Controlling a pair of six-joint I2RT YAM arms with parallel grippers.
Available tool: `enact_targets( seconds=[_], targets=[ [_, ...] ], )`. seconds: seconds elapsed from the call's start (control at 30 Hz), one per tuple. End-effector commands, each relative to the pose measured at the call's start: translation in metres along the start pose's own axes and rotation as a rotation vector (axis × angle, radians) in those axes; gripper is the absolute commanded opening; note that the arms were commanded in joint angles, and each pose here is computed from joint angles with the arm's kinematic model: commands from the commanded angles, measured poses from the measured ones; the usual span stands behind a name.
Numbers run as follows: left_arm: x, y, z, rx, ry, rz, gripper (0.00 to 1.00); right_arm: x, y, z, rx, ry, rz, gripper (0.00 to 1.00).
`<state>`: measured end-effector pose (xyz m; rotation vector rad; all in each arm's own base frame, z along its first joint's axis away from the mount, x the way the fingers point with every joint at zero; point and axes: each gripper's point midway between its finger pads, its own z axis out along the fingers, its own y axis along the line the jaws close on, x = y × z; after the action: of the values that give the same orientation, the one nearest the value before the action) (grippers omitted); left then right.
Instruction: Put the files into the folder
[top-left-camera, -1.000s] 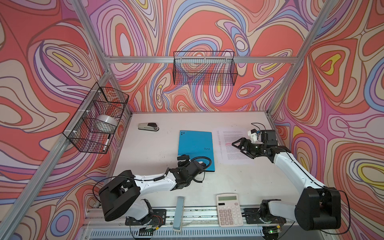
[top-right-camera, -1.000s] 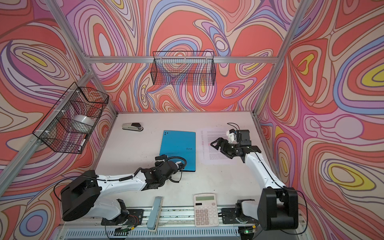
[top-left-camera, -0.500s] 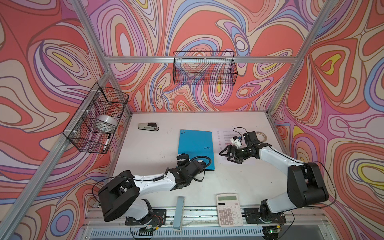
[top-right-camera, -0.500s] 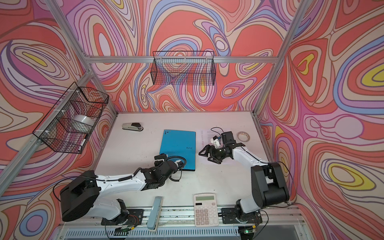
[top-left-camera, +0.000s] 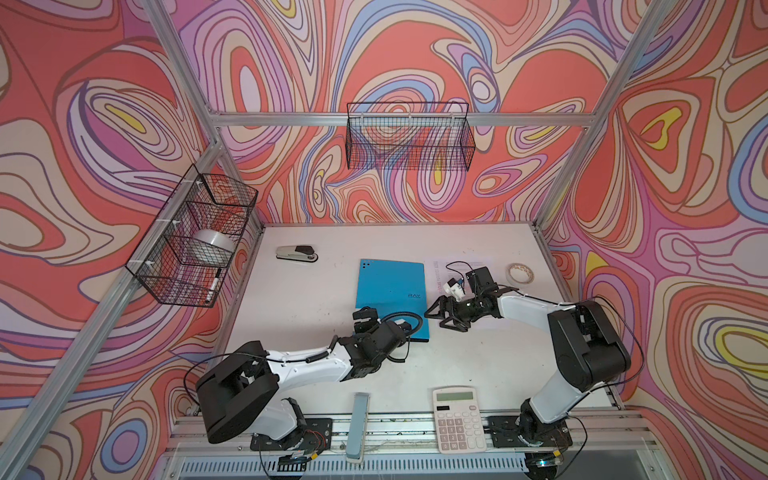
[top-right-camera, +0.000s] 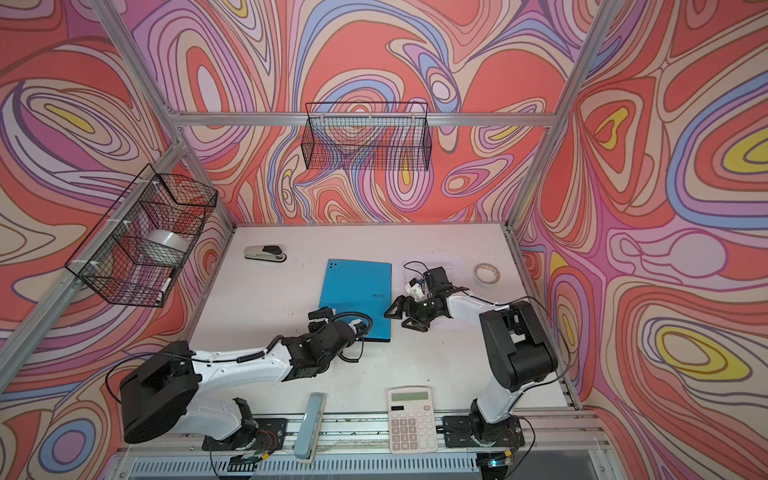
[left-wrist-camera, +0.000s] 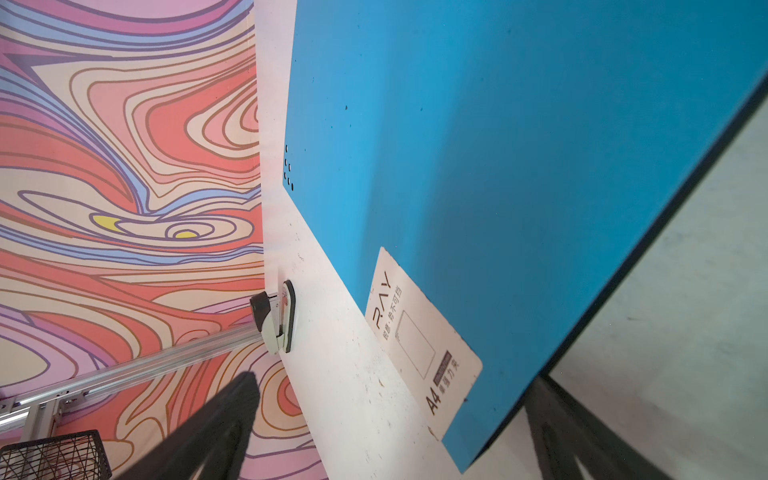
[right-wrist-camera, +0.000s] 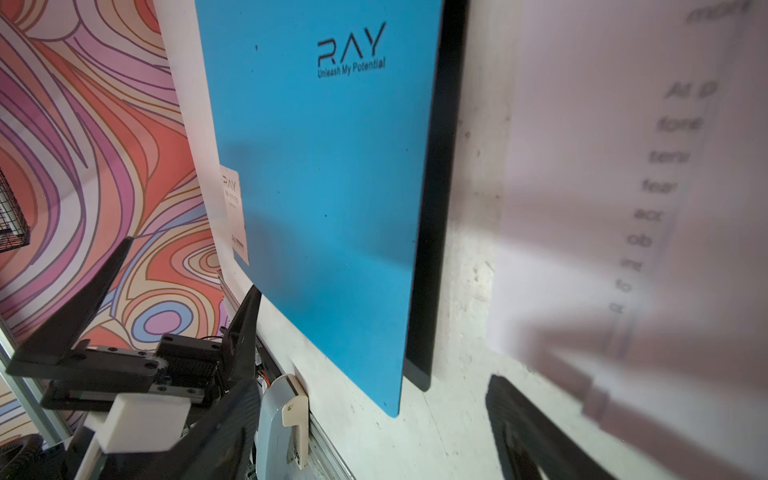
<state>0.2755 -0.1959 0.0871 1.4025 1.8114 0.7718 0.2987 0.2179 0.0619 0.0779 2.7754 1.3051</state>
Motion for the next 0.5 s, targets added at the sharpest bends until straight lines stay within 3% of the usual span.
enact_targets(
  seconds=[0.0, 0.47],
  targets=[
    [-0.005, 0.011, -0.004, -0.025, -0.006, -0.034, 1.0, -0.01, 0.011, 0.007, -0.03, -0.009, -0.029, 0.9],
    [-0.007, 0.013, -0.005, -0.022, -0.009, -0.041, 1.0, -0.013, 0.027, 0.033, -0.085, 0.025, -0.044, 0.89]
  ],
)
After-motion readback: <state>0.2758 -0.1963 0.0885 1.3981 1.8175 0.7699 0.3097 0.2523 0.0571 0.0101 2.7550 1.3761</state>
